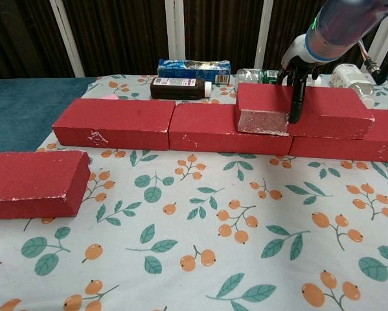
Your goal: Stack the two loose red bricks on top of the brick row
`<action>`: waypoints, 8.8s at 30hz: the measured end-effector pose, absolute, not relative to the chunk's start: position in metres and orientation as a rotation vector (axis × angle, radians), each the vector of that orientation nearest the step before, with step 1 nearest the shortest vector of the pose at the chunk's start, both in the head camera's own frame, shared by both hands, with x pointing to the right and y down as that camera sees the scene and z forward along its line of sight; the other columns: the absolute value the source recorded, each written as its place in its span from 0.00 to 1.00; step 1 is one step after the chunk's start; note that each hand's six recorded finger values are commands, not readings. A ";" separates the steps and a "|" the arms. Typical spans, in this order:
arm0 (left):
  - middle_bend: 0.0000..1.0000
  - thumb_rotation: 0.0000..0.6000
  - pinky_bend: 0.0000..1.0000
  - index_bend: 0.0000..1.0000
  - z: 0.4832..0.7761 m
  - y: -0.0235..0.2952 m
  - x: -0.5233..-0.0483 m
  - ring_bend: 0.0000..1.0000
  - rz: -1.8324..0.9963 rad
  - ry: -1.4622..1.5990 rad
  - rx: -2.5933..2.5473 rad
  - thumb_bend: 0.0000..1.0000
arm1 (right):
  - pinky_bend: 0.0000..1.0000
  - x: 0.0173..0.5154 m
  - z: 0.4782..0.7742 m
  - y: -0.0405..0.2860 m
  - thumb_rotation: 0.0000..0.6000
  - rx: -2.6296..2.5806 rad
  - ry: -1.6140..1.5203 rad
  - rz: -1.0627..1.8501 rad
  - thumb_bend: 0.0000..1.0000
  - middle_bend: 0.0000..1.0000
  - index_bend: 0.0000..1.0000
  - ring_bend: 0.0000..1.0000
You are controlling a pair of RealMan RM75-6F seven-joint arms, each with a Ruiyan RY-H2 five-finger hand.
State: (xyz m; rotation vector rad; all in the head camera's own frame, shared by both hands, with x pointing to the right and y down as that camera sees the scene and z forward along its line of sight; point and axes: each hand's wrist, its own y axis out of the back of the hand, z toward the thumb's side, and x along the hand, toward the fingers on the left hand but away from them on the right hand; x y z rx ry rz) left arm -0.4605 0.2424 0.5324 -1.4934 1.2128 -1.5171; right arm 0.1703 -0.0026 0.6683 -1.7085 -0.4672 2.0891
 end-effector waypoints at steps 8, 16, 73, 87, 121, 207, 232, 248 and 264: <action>0.00 1.00 0.06 0.07 0.532 0.242 -0.461 0.00 -1.518 1.219 -1.492 0.00 | 0.00 0.169 0.665 -0.001 1.00 -1.712 -0.479 2.091 0.19 0.00 0.00 0.00; 0.00 1.00 0.06 0.07 0.533 0.242 -0.461 0.00 -1.523 1.218 -1.487 0.00 | 0.00 0.161 0.653 -0.008 1.00 -1.751 -0.538 2.038 0.19 0.00 0.00 0.00; 0.00 1.00 0.11 0.00 0.525 0.231 -0.415 0.00 -1.539 1.002 -1.546 0.00 | 0.00 0.375 0.580 0.240 1.00 -1.558 -1.120 1.389 0.19 0.00 0.00 0.00; 0.00 1.00 0.09 0.00 0.541 0.194 -0.383 0.00 -1.619 0.750 -1.603 0.00 | 0.00 0.382 0.577 0.243 1.00 -1.560 -1.081 1.396 0.19 0.00 0.00 0.00; 0.00 1.00 0.09 0.00 0.620 0.163 -0.352 0.00 -1.885 0.430 -1.650 0.00 | 0.00 0.372 0.594 0.246 1.00 -1.622 -1.034 1.457 0.19 0.00 0.00 0.00; 0.38 1.00 0.13 0.30 0.602 0.107 -0.332 0.00 -1.748 0.460 -1.637 0.00 | 0.00 0.376 0.607 0.244 1.00 -1.558 -1.047 1.562 0.19 0.00 0.00 0.00; 0.35 1.00 0.11 0.27 0.641 -0.040 -0.222 0.00 -1.629 0.404 -1.637 0.00 | 0.00 0.403 0.616 0.235 1.00 -1.420 -1.080 1.696 0.19 0.00 0.00 0.00; 0.34 1.00 0.11 0.26 0.665 -0.044 -0.169 0.00 -1.685 0.389 -1.687 0.00 | 0.00 0.407 0.618 0.234 1.00 -1.422 -1.084 1.707 0.19 0.00 0.00 0.00; 0.34 1.00 0.11 0.26 0.666 -0.039 -0.137 0.00 -1.722 0.382 -1.664 0.00 | 0.00 0.412 0.616 0.233 1.00 -1.426 -1.102 1.706 0.19 0.00 0.00 0.00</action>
